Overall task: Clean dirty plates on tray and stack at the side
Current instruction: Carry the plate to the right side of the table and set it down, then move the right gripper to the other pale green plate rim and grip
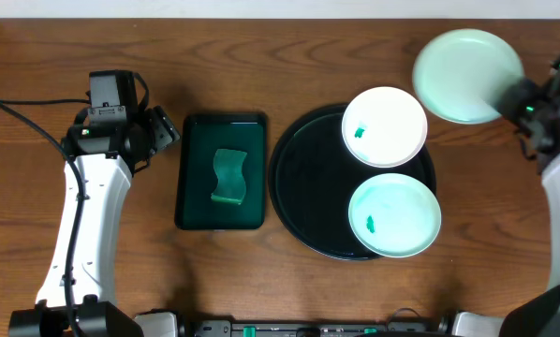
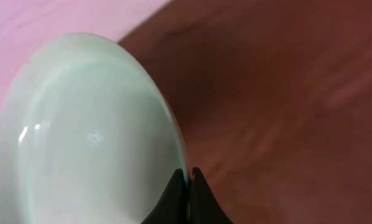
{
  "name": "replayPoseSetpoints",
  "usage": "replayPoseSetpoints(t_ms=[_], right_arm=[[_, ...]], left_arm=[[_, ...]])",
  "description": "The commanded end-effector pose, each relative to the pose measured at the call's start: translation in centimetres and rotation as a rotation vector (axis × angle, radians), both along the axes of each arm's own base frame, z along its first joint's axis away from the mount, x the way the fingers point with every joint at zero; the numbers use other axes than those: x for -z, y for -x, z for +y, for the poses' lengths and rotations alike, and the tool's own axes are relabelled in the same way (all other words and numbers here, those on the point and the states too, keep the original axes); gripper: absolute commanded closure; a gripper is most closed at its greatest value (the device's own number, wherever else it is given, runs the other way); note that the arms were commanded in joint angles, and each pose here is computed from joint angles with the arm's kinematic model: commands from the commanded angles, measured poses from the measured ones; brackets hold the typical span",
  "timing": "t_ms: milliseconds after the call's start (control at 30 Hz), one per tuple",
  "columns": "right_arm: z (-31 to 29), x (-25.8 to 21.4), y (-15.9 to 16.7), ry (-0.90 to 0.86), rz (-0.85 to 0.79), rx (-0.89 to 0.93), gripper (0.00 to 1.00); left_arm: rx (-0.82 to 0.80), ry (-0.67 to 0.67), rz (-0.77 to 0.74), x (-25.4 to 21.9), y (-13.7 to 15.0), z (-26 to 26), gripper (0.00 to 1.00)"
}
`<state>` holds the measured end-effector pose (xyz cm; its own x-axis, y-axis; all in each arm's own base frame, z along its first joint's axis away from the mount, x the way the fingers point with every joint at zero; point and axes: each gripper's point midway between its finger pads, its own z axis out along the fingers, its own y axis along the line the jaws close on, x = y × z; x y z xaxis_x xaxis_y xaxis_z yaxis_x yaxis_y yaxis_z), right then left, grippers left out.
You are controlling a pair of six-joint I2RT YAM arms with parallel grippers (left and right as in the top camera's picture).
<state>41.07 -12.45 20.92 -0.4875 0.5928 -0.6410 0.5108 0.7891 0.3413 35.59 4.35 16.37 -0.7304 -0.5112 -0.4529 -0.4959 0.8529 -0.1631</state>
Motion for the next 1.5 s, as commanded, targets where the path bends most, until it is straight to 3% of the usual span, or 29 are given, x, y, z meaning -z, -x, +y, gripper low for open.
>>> replayPoseSetpoints(t_ms=[0,100,433,867,933,1067,1133,1467], right_arm=[[-3.9,0.0,2.0,0.047,0.034,0.144,0.99],[-6.0,2.4,3.8,0.078,0.129,0.227,0.99],[-5.7,12.1,5.3,0.000,0.378,0.213,0.99],[-4.2,18.3,6.4,-0.102,0.544,0.170,0.98],[-3.8,18.6,6.6,-0.118,0.555,0.162,0.92],[-2.8,18.6,6.4,-0.138,0.556,0.078,0.64],[-2.5,18.2,6.4,-0.152,0.563,0.061,0.58],[0.2,10.2,4.5,-0.102,0.625,-0.110,0.52]], left_arm=[[-0.008,-0.013,-0.009,-0.5,-0.2,0.4,0.21],[-0.008,-0.013,-0.009,-0.5,-0.2,0.4,0.21],[-0.008,-0.013,-0.009,-0.5,-0.2,0.4,0.21],[-0.008,-0.013,-0.009,-0.5,-0.2,0.4,0.21],[-0.008,-0.013,-0.009,-0.5,-0.2,0.4,0.21],[-0.008,-0.013,-0.010,-0.5,-0.2,0.4,0.21],[-0.008,-0.013,-0.009,-0.5,-0.2,0.4,0.21],[-0.008,-0.013,-0.009,-0.5,-0.2,0.4,0.20]])
